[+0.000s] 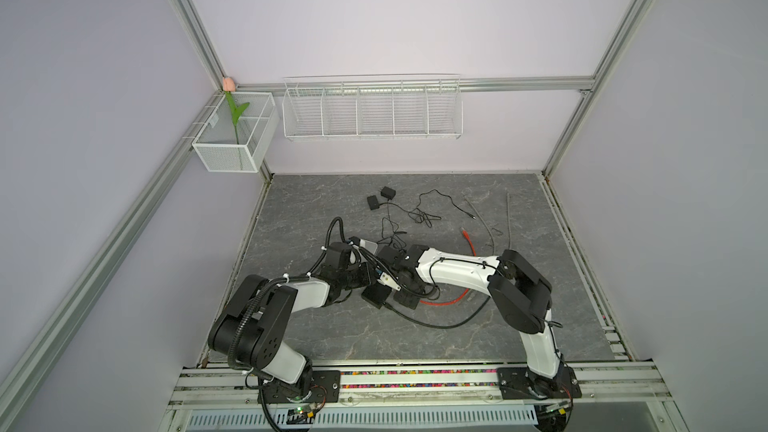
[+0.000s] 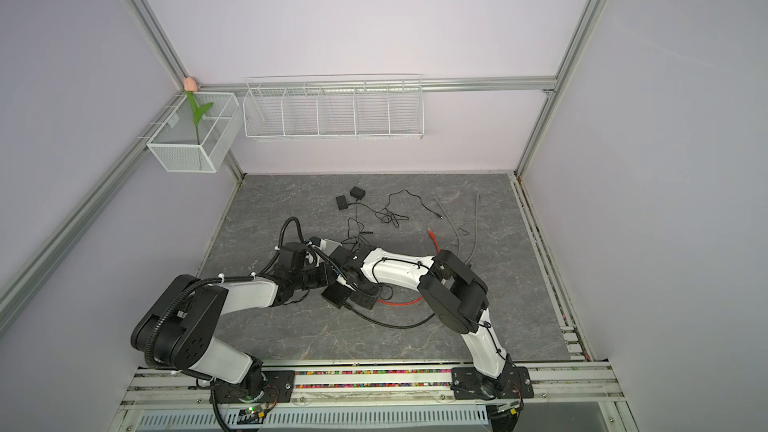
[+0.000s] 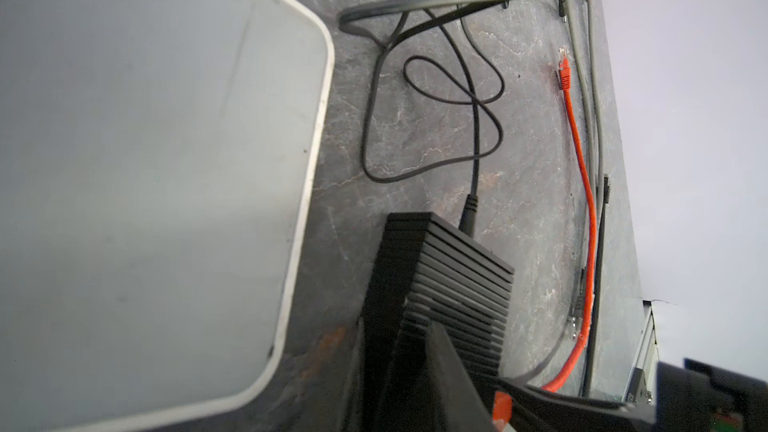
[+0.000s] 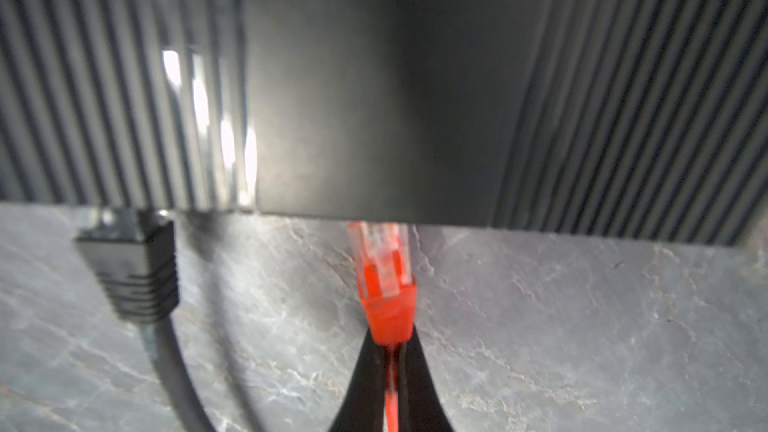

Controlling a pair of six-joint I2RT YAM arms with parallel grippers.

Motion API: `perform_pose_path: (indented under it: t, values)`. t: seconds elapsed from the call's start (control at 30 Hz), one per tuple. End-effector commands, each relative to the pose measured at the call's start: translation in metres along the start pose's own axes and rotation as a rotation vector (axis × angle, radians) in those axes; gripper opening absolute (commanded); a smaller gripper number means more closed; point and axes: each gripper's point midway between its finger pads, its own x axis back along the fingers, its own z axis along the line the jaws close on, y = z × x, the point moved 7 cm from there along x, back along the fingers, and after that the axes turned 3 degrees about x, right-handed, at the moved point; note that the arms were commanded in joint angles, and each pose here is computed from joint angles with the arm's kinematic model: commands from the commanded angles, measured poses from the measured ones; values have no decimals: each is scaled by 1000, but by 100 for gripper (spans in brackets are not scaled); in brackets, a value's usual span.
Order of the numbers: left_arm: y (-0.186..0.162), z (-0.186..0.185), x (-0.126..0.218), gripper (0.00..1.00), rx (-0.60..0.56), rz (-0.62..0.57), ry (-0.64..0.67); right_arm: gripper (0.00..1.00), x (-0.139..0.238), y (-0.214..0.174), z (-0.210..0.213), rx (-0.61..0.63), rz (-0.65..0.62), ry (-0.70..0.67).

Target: Insert the plug into the switch port

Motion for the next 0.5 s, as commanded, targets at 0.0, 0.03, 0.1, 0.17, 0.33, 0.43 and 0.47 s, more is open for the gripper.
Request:
perform_pose_path:
  t: [0.0,0.03,0.1,0.17,0.33,0.43,0.47]
  values:
    - [-19,1,2,25,6,86,-5,6,-4,20,1,-19,-86,-16]
    - [-19,1,2,25,7,85,-3,7,-5,19,1,-22,-78,-26]
    - [-18,0,2,25,3,82,-5,6,-8,17,-2,-31,-61,-42]
    - [-18,0,2,25,4,83,-3,7,-12,15,-6,-43,-34,-54]
    - [-18,1,3,25,2,82,3,6,-17,11,-8,-54,6,-67]
    - [-18,0,3,25,0,80,3,6,-16,9,-8,-61,25,-68]
    - [-17,0,4,25,1,79,3,6,-14,9,-8,-63,25,-71]
